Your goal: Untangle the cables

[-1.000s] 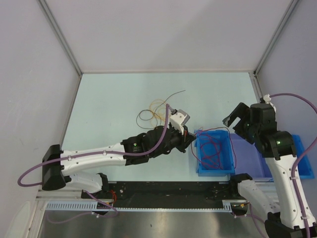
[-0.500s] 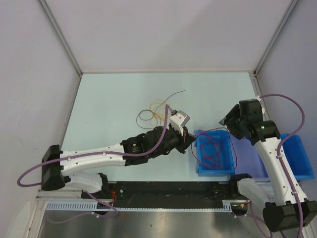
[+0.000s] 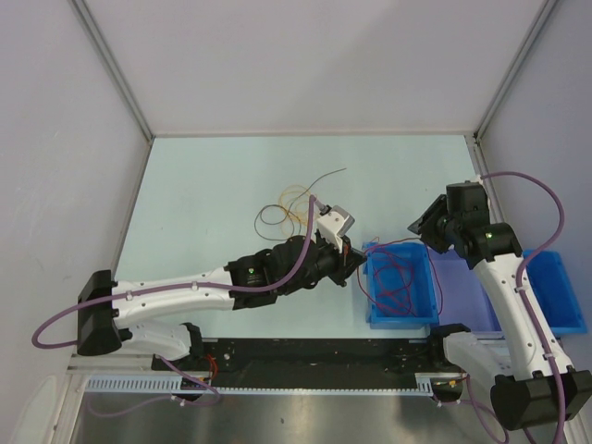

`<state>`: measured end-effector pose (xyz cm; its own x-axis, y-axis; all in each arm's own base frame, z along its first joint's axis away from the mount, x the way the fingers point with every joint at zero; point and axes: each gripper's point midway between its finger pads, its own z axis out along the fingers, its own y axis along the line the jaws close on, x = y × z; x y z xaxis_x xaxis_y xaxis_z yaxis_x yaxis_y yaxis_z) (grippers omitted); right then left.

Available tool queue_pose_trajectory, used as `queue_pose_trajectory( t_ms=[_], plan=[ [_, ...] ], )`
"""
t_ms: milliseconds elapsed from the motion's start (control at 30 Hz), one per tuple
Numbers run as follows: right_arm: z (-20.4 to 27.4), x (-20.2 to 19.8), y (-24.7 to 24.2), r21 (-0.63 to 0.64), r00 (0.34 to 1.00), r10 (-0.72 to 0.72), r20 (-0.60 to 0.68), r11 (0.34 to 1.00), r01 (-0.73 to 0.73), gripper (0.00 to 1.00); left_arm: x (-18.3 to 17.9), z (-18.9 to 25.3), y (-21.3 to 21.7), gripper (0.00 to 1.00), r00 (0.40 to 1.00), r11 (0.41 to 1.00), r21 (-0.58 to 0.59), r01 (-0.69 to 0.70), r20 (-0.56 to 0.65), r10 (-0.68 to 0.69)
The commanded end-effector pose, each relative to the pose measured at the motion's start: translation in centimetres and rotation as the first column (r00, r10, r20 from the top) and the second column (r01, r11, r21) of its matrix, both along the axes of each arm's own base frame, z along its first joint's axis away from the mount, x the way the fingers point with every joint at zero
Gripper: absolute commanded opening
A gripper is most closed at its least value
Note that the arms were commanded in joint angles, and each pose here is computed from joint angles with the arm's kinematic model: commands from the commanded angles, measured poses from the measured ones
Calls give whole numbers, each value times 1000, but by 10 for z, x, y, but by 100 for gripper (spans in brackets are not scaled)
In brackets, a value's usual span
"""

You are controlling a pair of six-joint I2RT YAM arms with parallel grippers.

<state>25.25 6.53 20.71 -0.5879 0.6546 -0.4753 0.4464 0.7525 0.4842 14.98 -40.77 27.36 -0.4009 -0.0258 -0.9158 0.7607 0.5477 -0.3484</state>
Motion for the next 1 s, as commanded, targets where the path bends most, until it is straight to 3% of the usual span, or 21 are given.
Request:
queue_pose_trajectory(
  t_ms=[0, 200, 300, 467, 600, 833, 867, 900, 967],
  plan=[
    [5, -1, 3, 10, 1000, 25, 13, 1000, -25, 47, -1, 23, 0, 0, 999, 998, -64, 9, 39, -6],
    [-4, 0, 8, 13, 999, 33, -8, 999, -33, 43, -1, 23, 0, 0, 999, 998, -65, 4, 41, -2],
    [-7, -1, 15, 35, 998, 61, -17, 998, -60, 30, 0, 22, 0, 0, 999, 998, -63, 2, 38, 0],
    [-7, -1, 18, 36, 998, 65, -16, 997, -64, 18, 0, 19, 0, 0, 999, 998, -56, -1, 36, 3],
    [-5, -2, 19, 41, 998, 67, -9, 997, -66, 0, 0, 16, 0, 0, 999, 999, -52, -3, 34, 4],
    [-1, -5, 24, 70, 996, 84, 0, 994, -84, 1, 1, 14, 1, 0, 999, 999, -46, -7, 33, 9],
    [-2, -6, 25, 71, 996, 90, -3, 993, -89, 5, 1, 14, 0, 0, 999, 999, -48, -7, 33, 9],
    [-3, -8, 25, 72, 996, 91, -9, 993, -90, 19, 1, 15, 1, 0, 999, 999, -49, -9, 33, 10],
    [-4, -9, 24, 68, 996, 91, -18, 994, -89, 30, 1, 14, 1, 0, 999, 999, -49, -7, 33, 9]
  ],
)
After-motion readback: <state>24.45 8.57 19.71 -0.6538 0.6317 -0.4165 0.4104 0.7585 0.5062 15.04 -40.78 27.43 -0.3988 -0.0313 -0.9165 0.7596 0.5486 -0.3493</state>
